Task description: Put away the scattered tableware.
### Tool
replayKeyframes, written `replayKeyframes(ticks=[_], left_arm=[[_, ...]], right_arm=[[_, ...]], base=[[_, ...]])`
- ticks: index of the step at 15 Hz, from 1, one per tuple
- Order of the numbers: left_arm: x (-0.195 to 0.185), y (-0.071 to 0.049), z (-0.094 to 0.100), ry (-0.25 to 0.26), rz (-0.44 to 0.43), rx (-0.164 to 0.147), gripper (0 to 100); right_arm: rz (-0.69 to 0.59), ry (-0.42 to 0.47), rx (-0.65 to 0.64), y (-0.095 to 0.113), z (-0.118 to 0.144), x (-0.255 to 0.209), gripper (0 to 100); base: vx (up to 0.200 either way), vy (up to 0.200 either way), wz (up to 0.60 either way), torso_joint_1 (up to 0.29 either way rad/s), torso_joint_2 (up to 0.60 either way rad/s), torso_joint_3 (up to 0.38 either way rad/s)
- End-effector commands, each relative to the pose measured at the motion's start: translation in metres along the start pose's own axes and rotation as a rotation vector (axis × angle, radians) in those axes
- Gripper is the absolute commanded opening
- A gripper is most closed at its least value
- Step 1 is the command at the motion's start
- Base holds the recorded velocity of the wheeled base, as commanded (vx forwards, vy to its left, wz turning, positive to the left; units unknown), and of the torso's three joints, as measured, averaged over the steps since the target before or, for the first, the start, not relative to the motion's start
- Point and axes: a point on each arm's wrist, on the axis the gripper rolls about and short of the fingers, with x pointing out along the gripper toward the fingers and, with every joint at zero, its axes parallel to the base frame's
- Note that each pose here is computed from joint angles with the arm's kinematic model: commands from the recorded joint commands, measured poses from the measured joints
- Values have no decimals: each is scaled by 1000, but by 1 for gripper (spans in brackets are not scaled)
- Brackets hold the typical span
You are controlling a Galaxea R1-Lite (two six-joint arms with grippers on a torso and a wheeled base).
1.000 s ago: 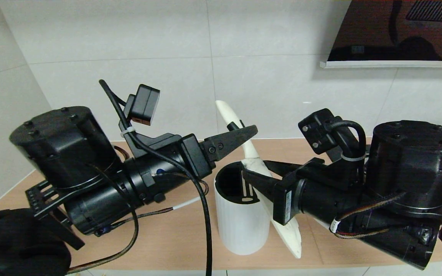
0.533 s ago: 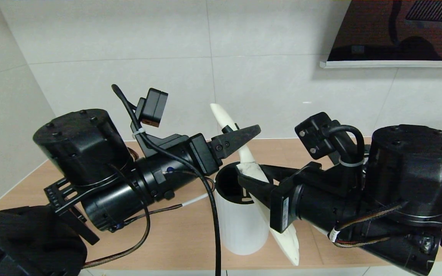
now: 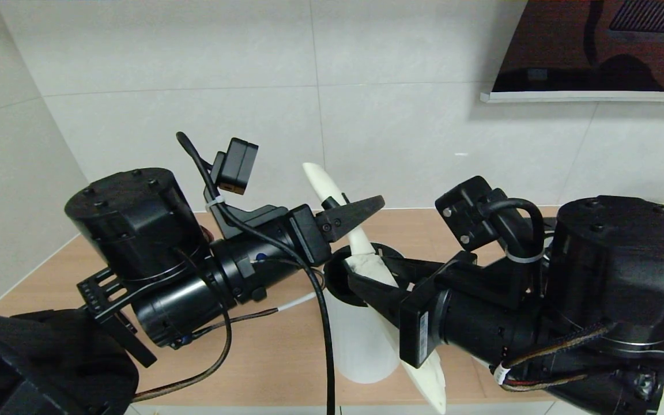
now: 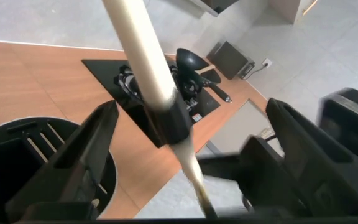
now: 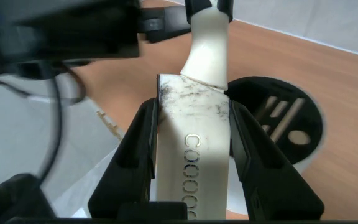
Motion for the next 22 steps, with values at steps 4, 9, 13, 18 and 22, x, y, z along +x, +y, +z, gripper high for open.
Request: replayKeyframes(ticks=[4,9,13,18,22], left_arm=[[0,0,0,2,-1,-1,0],[-1,-1,0,-4,-9,0,0],[-2,-4,3,-25,-51,-46,0],[-5,-9,9,-45,-59,-26,0],[-6,-17,25,-84,21,5,0]], right_arm=[[3,-3,3,1,1,-1,0],[2,-8,6,1,2,-1,0],[-15,-12,6,0,2,-1,100],[-19,-26,9,-1,6,-5,100],[-127,-111,26,-35,30,-24,100]], base=[[0,0,0,0,0,0],[0,0,0,0,0,0],[0,0,0,0,0,0],[0,0,0,0,0,0],[0,0,0,0,0,0]])
